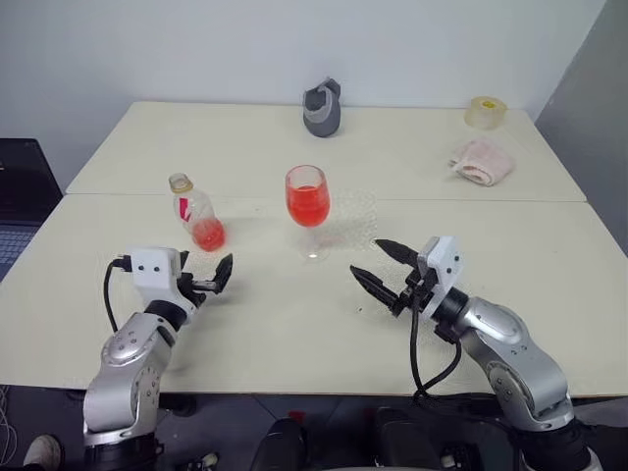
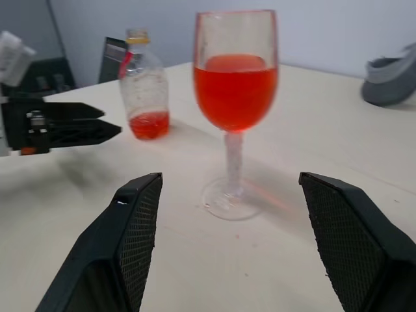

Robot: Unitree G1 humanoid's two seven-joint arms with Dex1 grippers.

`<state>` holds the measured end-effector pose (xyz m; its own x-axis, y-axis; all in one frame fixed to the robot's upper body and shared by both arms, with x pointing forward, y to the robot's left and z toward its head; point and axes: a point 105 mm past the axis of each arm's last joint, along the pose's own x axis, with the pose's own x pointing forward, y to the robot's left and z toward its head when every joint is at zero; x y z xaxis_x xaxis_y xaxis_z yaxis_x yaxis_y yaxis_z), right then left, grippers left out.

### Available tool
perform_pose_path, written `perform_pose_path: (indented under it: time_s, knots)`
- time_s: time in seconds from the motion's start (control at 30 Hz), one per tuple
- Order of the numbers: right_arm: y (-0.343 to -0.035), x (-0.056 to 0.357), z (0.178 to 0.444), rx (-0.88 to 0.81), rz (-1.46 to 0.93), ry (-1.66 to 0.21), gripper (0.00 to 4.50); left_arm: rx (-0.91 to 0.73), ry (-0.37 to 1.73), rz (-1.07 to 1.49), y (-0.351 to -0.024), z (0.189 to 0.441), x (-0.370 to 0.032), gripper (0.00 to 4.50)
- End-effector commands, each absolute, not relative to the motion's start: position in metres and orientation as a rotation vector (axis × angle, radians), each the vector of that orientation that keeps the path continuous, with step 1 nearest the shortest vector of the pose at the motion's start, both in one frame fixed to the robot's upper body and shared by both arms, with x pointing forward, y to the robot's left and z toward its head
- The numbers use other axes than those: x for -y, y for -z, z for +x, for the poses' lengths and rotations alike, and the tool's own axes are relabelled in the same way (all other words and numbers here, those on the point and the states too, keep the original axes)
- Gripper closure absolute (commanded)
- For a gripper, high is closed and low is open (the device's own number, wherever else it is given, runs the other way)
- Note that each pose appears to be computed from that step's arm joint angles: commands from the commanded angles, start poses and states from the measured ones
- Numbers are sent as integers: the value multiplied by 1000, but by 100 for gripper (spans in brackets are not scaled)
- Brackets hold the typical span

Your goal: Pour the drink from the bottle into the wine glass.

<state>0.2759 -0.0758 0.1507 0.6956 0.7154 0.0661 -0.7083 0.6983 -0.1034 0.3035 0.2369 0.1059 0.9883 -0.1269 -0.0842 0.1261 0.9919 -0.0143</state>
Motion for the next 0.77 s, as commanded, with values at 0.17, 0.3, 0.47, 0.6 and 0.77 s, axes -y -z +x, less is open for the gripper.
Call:
perform_pose_path:
  time_s: [0.17,0.3,0.47,0.6,0.77]
  knots:
    - [-164,89,276,157,-88,-682,88,-37,160,-1,-118,301,-227,2]
    - [-164,96,278,149,-78,-626,88,-23,150,3,-119,298,-227,2]
    - [-163,103,280,147,-61,-566,88,-20,119,17,-119,293,-227,2]
    - [-163,110,279,144,-47,-508,88,-19,98,30,-121,287,-226,2]
    - [-158,114,274,129,-38,-467,88,-21,95,43,-122,281,-224,2]
